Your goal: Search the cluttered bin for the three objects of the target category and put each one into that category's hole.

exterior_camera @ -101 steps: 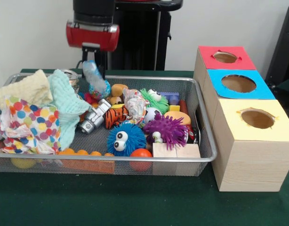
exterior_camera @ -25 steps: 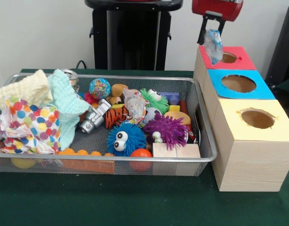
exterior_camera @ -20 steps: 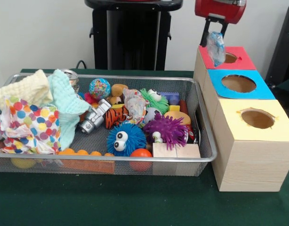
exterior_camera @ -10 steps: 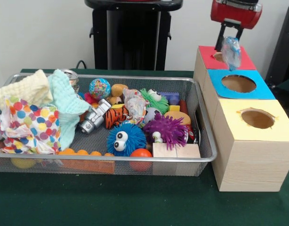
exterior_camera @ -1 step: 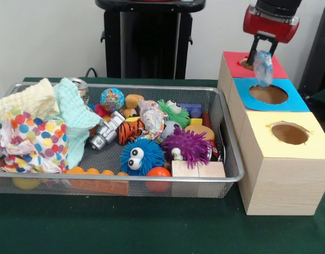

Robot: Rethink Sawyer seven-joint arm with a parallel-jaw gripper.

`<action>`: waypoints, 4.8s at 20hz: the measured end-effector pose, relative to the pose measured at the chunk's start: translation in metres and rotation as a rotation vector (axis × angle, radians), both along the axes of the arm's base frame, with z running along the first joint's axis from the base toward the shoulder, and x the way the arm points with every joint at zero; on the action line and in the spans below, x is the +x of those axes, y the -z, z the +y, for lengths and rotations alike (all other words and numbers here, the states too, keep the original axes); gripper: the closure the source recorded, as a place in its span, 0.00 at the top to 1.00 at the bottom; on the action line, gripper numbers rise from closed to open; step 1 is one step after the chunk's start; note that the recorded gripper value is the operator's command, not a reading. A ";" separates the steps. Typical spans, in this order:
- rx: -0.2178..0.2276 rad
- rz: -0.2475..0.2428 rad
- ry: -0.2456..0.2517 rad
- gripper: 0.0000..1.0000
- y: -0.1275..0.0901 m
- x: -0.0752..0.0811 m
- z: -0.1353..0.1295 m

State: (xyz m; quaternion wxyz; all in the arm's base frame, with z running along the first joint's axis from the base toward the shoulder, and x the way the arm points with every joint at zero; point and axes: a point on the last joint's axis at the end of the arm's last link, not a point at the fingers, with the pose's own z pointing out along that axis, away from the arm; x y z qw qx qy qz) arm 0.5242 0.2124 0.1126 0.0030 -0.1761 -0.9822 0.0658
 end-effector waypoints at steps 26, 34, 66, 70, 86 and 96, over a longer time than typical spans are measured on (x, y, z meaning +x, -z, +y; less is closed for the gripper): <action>-0.031 -0.127 0.022 0.00 0.022 0.023 -0.010; -0.035 -0.130 0.041 0.00 0.027 0.023 0.002; -0.020 -0.134 0.089 1.00 0.009 0.024 -0.007; 0.019 -0.093 0.154 1.00 -0.026 0.024 -0.026; 0.015 -0.135 0.295 1.00 -0.123 0.041 -0.172; -0.047 -0.141 0.244 1.00 -0.109 0.041 -0.206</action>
